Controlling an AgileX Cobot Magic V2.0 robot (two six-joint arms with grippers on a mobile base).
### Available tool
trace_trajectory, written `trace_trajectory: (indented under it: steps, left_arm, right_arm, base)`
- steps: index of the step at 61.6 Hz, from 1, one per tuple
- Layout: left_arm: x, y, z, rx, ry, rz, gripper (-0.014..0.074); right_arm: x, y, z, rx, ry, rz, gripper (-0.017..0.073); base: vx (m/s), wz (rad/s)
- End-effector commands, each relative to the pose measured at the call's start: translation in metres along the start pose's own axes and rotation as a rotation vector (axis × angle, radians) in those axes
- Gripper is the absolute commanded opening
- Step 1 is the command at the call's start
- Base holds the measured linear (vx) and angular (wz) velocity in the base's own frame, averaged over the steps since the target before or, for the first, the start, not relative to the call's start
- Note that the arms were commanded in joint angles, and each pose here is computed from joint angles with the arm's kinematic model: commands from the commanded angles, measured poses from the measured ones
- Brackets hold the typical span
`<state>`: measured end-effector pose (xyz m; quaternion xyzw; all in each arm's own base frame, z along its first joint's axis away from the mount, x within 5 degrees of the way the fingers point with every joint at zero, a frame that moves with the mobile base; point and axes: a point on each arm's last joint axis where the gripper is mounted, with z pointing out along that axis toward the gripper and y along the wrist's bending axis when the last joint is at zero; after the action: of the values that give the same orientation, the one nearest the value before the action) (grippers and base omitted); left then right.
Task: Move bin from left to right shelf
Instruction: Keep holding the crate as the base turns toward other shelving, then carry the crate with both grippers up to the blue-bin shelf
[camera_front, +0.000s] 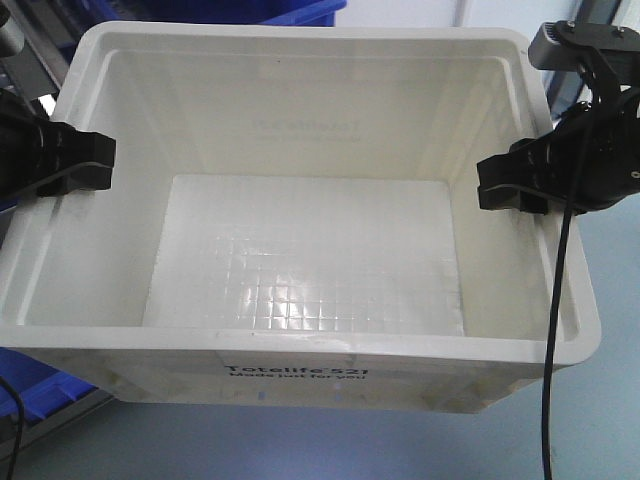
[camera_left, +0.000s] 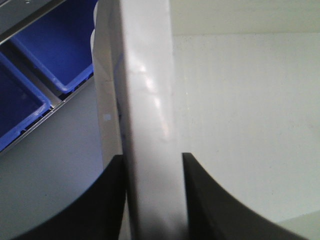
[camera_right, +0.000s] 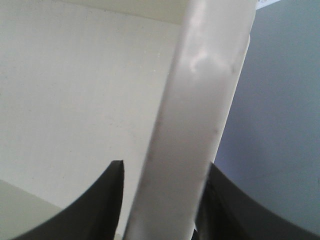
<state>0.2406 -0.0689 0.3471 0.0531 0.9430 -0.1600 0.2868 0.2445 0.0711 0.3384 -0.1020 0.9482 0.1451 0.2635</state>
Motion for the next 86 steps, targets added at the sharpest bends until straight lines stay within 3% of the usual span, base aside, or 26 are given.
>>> trace_trajectory:
  steps: [1, 86]
  left_arm:
    - [-0.0129, -0.0098, -0.0230, 0.044, -0.169, 0.041, -0.0008]
    - [-0.0129, -0.0098, -0.0230, 0.044, -0.169, 0.041, -0.0008]
  right_arm:
    - [-0.0100, 0.0024, -0.0191, 0.010, -0.120, -0.032, -0.0004]
    - [-0.0098, 0.0024, -0.0191, 0.010, -0.118, -0.032, -0.0004]
  base:
    - [0.05, 0.51]
    - [0.08, 0.38]
